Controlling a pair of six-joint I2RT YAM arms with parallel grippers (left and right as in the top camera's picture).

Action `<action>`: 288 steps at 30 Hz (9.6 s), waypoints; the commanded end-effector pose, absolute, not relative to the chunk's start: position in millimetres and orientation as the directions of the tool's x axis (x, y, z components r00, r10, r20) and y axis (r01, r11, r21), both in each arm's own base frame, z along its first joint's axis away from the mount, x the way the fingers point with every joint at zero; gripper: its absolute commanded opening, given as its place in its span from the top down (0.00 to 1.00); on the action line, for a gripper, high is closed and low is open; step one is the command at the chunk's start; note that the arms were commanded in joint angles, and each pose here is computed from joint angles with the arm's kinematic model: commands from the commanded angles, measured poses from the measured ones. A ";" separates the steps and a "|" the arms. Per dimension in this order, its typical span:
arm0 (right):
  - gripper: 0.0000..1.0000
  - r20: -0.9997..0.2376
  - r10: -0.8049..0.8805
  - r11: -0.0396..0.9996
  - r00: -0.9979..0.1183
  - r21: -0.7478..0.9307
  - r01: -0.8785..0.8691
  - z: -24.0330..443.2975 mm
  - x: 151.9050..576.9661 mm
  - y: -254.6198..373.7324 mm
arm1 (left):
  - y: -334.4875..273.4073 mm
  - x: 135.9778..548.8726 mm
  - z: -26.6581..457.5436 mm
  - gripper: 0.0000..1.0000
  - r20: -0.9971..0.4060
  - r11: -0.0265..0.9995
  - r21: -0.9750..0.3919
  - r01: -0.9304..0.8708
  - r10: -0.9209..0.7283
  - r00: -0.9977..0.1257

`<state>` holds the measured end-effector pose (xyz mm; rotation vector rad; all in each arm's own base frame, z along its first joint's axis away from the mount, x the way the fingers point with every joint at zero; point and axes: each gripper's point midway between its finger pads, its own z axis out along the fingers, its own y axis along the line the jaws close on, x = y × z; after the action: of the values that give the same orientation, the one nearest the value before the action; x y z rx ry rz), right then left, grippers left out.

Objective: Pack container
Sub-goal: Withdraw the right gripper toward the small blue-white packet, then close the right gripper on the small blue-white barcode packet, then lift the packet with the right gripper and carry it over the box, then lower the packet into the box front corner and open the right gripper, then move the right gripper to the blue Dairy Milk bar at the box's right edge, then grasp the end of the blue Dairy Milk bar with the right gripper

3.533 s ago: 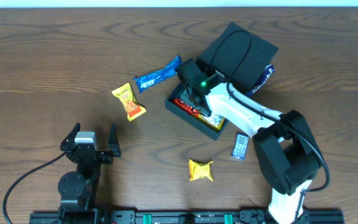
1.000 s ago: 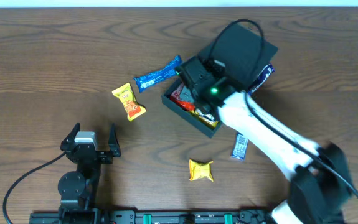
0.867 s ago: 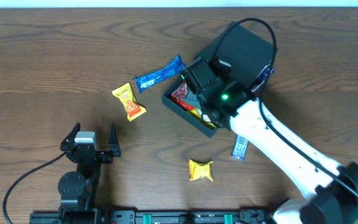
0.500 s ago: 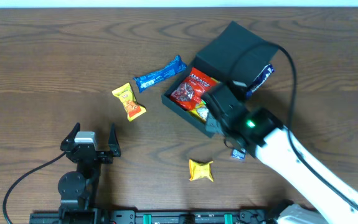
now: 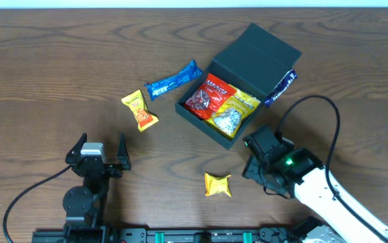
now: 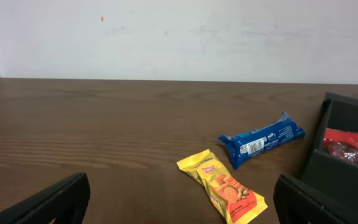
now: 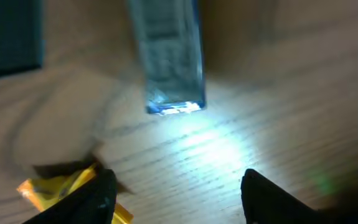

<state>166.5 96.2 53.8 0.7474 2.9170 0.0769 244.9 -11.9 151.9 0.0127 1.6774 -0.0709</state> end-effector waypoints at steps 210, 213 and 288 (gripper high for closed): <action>0.96 -0.228 0.578 0.812 -0.784 0.260 0.523 71.0 323.8 160.8 | -13.3 243.7 135.3 0.05 -0.986 0.997 -0.042 0.057 -0.032 -0.163; 0.96 -0.225 0.576 0.814 -0.786 0.247 0.526 66.6 323.6 160.0 | -13.3 243.7 135.4 0.05 -0.986 0.997 -0.042 0.057 -0.032 -0.162; 0.20 -0.385 0.629 0.776 -0.675 0.259 0.575 30.7 423.5 -25.7 | -13.3 243.7 135.3 0.05 -0.986 0.997 -0.042 0.057 -0.032 -0.163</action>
<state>422.2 -21.5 37.3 0.8762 2.5137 0.1786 244.9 -11.9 152.0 0.0127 1.6770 -0.0709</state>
